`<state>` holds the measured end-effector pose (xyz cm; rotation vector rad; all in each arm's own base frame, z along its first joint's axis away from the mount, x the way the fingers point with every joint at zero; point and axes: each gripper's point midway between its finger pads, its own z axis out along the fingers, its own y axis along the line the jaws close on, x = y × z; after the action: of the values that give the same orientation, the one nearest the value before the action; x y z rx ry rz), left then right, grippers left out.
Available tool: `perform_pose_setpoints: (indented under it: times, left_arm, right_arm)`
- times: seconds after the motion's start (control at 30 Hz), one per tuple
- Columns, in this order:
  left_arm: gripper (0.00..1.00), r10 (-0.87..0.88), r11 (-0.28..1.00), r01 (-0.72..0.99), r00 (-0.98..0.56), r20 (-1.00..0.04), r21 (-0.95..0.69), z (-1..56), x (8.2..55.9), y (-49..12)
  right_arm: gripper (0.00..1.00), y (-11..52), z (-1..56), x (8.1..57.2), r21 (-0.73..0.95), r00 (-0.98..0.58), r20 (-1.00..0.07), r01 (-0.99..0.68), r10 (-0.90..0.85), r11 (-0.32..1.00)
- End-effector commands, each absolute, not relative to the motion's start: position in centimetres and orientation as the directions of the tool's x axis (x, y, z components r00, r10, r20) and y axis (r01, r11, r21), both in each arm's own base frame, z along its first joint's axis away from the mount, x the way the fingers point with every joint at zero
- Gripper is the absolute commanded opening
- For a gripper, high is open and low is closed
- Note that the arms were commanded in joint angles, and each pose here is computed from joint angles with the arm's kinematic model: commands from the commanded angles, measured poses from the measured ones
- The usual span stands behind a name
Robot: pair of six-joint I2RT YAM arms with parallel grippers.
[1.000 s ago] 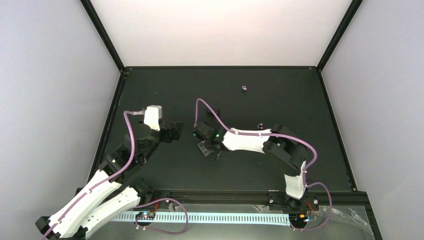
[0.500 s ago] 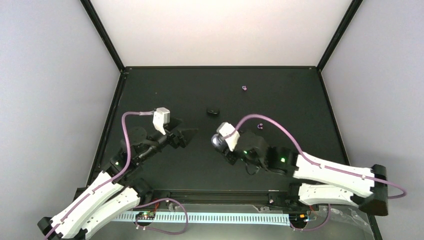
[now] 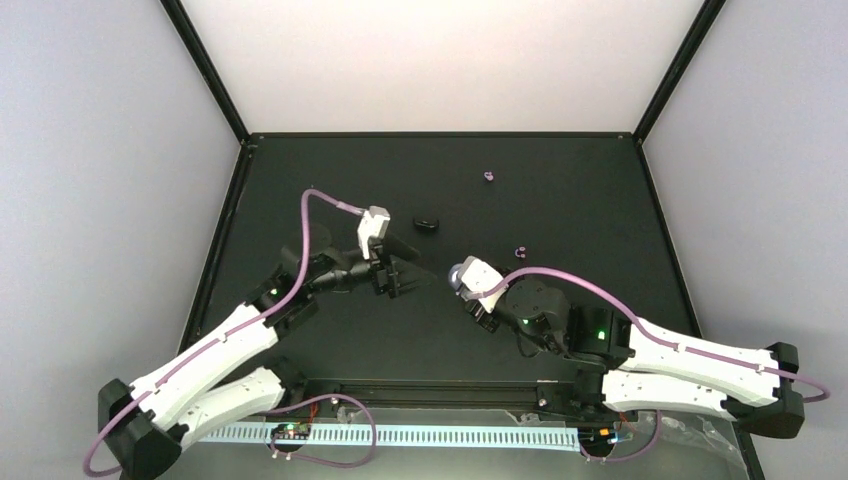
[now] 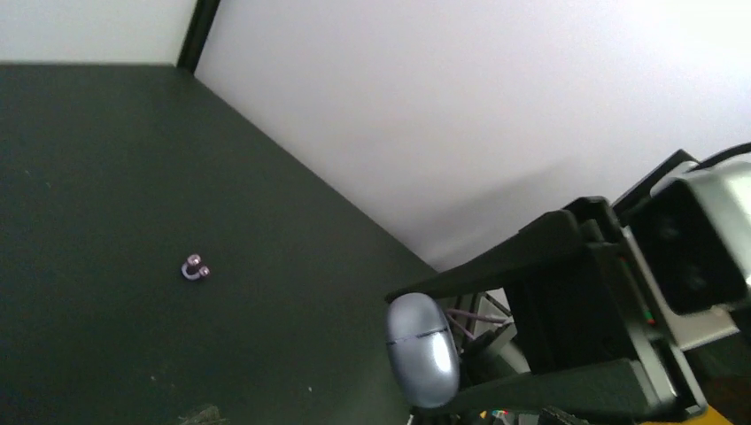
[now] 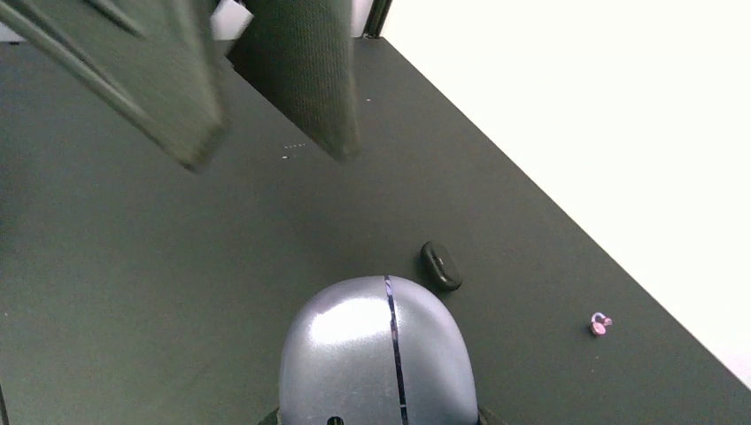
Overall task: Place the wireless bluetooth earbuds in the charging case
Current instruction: Pick up the charging case at the center of the board.
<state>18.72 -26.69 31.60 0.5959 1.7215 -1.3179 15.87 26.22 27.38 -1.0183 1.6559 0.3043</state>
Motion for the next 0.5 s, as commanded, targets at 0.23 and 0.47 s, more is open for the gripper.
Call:
perform_pose_setpoints:
  times: [0.23,0.47]
  left_arm:
    - [0.85,-0.076,0.231,0.736,-0.638,-0.766,-0.636,33.0,18.6,-30.3]
    - [0.74,-0.037,0.23,0.723,-0.663,-0.748,-0.652,32.0,18.2,-31.4]
  right_arm:
    - [0.38,26.6,29.5,16.1,-0.403,0.087,-0.866,-0.704,-0.493,0.584]
    - [0.38,27.3,30.3,16.0,-0.411,0.111,-0.871,-0.698,-0.478,0.586]
